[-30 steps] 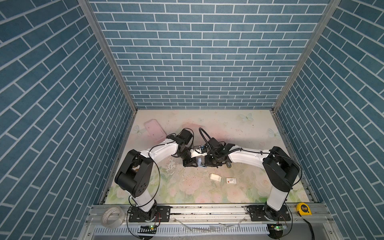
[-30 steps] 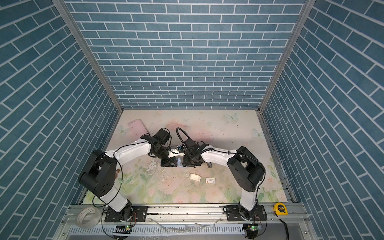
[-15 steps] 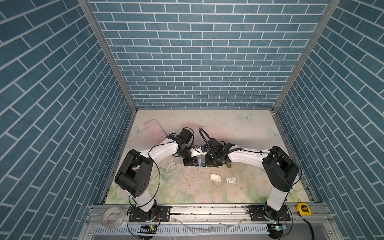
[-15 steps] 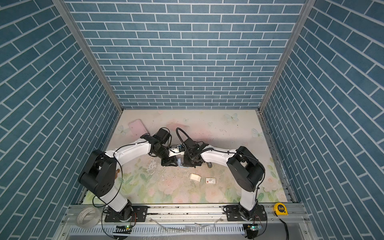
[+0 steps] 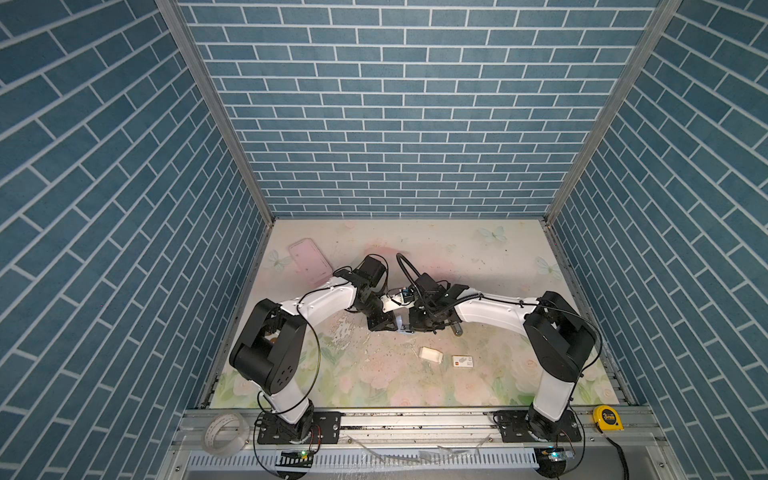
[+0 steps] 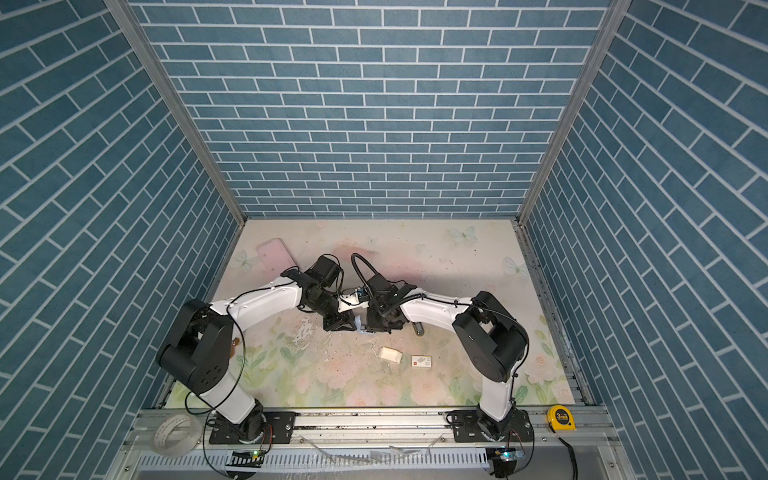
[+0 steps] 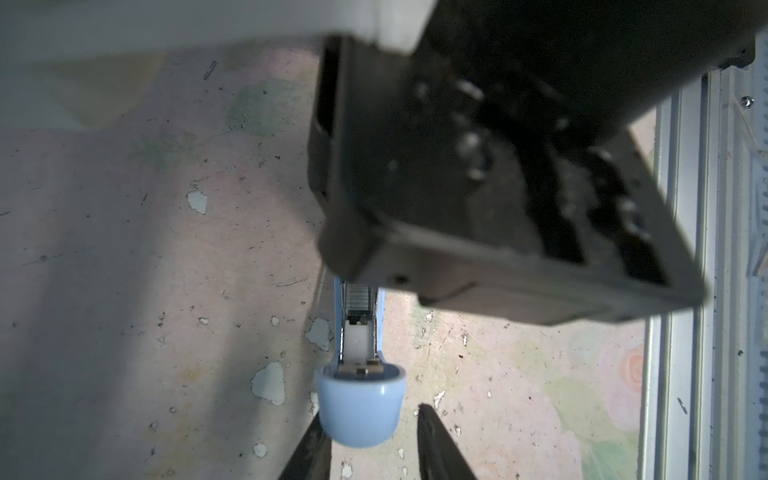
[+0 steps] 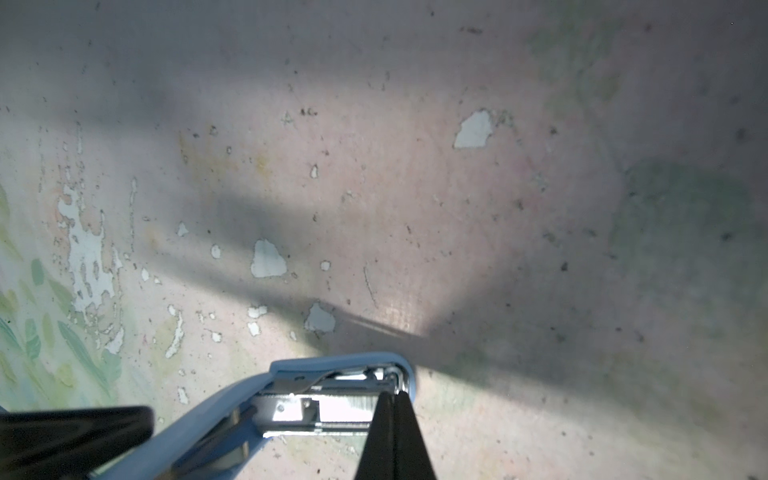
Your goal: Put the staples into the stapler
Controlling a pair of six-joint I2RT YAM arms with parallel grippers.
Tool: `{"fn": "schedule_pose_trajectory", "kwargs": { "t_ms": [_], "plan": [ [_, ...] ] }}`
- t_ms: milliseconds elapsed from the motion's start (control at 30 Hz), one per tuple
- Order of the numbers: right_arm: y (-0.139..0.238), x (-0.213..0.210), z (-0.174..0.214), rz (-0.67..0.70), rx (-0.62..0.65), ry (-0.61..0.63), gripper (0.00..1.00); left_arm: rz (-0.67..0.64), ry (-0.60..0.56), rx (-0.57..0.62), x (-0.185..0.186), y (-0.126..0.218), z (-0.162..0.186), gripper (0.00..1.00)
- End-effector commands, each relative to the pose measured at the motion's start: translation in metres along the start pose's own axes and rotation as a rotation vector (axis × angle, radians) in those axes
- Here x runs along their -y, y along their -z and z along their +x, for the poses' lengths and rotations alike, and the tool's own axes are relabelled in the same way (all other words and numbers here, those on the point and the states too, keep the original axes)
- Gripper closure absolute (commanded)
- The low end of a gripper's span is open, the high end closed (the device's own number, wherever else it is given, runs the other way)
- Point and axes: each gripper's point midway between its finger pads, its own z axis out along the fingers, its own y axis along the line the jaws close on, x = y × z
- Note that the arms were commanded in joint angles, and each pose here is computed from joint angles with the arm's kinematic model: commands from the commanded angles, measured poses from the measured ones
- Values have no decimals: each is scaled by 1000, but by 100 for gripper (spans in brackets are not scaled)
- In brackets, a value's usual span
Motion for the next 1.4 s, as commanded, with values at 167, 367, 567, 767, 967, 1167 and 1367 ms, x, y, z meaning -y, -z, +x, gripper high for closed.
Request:
{"fn": "schedule_pose_trajectory", "kwargs": {
  "t_ms": [167,367,567,767,967,1167,1367],
  "plan": [
    [-6,5,1,50,-23,32,98,-5,-4,20,0,3,-8,63],
    [-11,6,3,57,-29,30,98,-4,-1,22,0,2,-10,63],
    [-14,7,5,67,-26,32,98,9,-8,15,2,-2,-12,64],
    [-12,6,4,68,-16,37,98,16,-6,19,4,-4,-18,63],
    [-12,7,6,73,-21,44,98,30,24,31,4,-6,-22,63],
    [-14,8,6,77,-26,53,97,26,46,29,1,-8,-25,63],
    [-15,11,5,100,-23,65,97,23,58,13,-2,-11,-27,63]
  ]
}}
